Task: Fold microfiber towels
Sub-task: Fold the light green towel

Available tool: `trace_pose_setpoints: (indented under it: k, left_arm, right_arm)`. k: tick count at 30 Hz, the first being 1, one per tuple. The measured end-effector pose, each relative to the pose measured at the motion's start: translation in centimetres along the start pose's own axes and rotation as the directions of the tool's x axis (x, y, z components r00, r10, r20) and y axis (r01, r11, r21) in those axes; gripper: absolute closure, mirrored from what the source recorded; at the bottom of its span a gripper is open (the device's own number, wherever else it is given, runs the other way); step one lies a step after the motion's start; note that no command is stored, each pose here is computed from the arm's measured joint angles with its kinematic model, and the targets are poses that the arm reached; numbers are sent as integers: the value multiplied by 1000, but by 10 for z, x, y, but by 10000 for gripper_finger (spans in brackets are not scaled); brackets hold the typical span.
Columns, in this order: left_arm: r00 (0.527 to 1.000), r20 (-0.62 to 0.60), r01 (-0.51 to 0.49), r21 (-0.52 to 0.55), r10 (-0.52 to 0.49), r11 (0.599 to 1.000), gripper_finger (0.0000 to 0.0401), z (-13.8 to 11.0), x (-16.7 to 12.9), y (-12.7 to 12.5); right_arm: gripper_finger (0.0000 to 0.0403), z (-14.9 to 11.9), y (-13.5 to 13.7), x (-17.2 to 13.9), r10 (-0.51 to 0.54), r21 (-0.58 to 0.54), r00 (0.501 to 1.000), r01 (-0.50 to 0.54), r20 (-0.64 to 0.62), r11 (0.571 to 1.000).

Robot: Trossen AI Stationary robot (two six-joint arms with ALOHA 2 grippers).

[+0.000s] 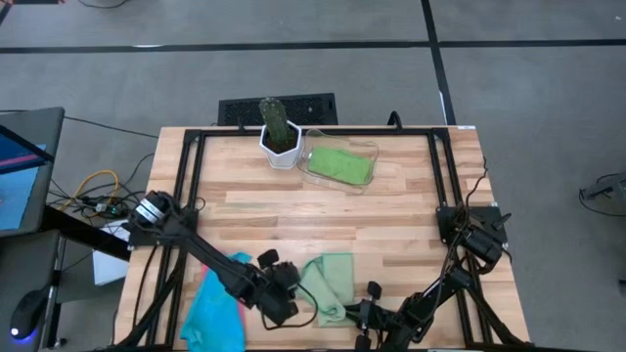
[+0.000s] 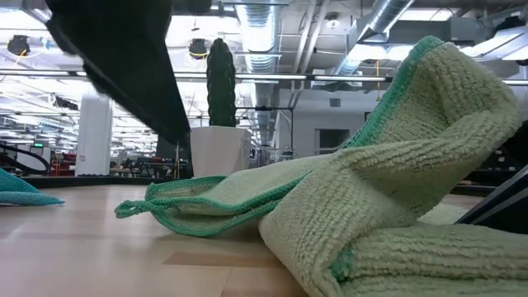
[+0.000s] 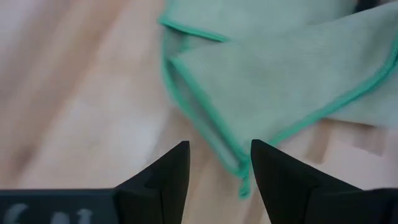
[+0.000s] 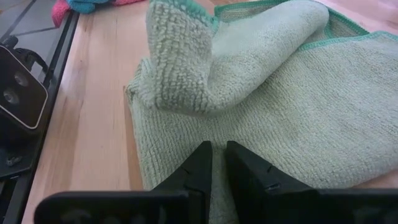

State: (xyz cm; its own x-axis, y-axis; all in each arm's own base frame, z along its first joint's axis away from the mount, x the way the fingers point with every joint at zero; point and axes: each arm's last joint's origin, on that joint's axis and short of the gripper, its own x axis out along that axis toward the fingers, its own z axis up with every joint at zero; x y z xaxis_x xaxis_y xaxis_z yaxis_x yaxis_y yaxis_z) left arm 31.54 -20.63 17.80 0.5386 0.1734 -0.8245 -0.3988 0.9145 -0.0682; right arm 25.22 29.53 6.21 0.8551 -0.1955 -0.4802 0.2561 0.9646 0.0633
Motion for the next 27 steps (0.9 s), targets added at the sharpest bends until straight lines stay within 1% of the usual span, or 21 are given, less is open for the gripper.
trace_pose_setpoints:
  k: [2, 7, 19, 23, 27]
  left_arm:
    - [1000, -9, 24, -24, -24, 999, 237, 0, 5, 2]
    - [999, -13, 31, -62, -32, 998, 237, -2, 9, 5]
    - [999, 43, -7, -60, 9, 998, 237, -1, 9, 6]
    - [998, 62, 3, -83, 2, 997, 237, -11, 17, 9]
    - [997, 69, 54, -139, -45, 989, 237, -21, 26, 12]
  right_arm:
    - [328, 0, 0, 0, 1, 0, 1000, -1, -2, 1000]
    - [328, 0, 0, 0, 3, 0, 1000, -3, -4, 1000]
    - [328, 0, 0, 0, 5, -1, 1000, -5, -7, 1000]
    - [328, 0, 0, 0, 5, -2, 1000, -5, -8, 1000]
    - [328, 0, 0, 0, 6, -2, 1000, -6, -8, 1000]
